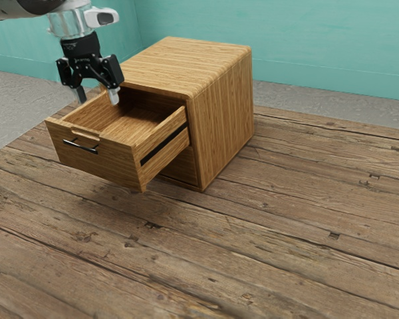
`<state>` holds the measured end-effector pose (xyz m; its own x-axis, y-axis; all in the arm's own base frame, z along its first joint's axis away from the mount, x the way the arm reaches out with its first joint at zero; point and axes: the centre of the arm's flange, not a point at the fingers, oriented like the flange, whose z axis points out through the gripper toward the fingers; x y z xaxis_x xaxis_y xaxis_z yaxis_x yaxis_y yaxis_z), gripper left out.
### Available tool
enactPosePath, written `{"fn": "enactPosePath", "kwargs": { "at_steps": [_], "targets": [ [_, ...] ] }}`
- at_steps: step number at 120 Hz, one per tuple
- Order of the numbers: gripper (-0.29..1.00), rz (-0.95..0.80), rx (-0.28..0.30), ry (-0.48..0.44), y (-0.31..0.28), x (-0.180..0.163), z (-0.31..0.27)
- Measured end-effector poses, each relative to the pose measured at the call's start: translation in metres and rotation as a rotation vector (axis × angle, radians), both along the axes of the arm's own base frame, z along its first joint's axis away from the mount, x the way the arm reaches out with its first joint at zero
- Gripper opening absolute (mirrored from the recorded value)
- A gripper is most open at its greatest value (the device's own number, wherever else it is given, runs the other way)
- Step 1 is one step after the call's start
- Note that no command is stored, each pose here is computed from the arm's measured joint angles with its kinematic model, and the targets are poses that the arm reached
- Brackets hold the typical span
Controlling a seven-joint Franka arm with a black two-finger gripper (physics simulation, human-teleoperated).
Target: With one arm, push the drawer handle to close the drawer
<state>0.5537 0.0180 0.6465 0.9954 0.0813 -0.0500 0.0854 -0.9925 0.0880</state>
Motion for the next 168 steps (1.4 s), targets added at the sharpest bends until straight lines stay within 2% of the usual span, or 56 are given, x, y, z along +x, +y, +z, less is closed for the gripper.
{"fn": "enactPosePath", "kwargs": {
  "at_steps": [9,19,34,45,64,87,102,123,141,168],
  "targets": [
    [0.70,-0.047,0.012,0.009,-0.023,0.000,-0.007],
    [0.70,-0.073,0.018,0.050,-0.035,-0.040,-0.037],
    [0.69,0.092,0.029,0.062,0.054,-0.116,-0.066],
    [0.64,0.121,0.073,0.081,0.085,-0.135,-0.085],
    [0.41,0.084,0.147,0.087,0.099,-0.113,-0.115],
    [0.21,0.018,0.182,0.019,0.095,-0.070,-0.132],
    [0.15,-0.022,0.171,-0.024,0.079,-0.062,-0.132],
    [0.06,-0.016,0.145,-0.074,0.086,-0.052,-0.134],
    [0.02,-0.028,0.126,-0.114,0.085,-0.025,-0.143],
    [0.00,-0.050,0.138,-0.190,0.091,0.031,-0.136]
  ]
}}
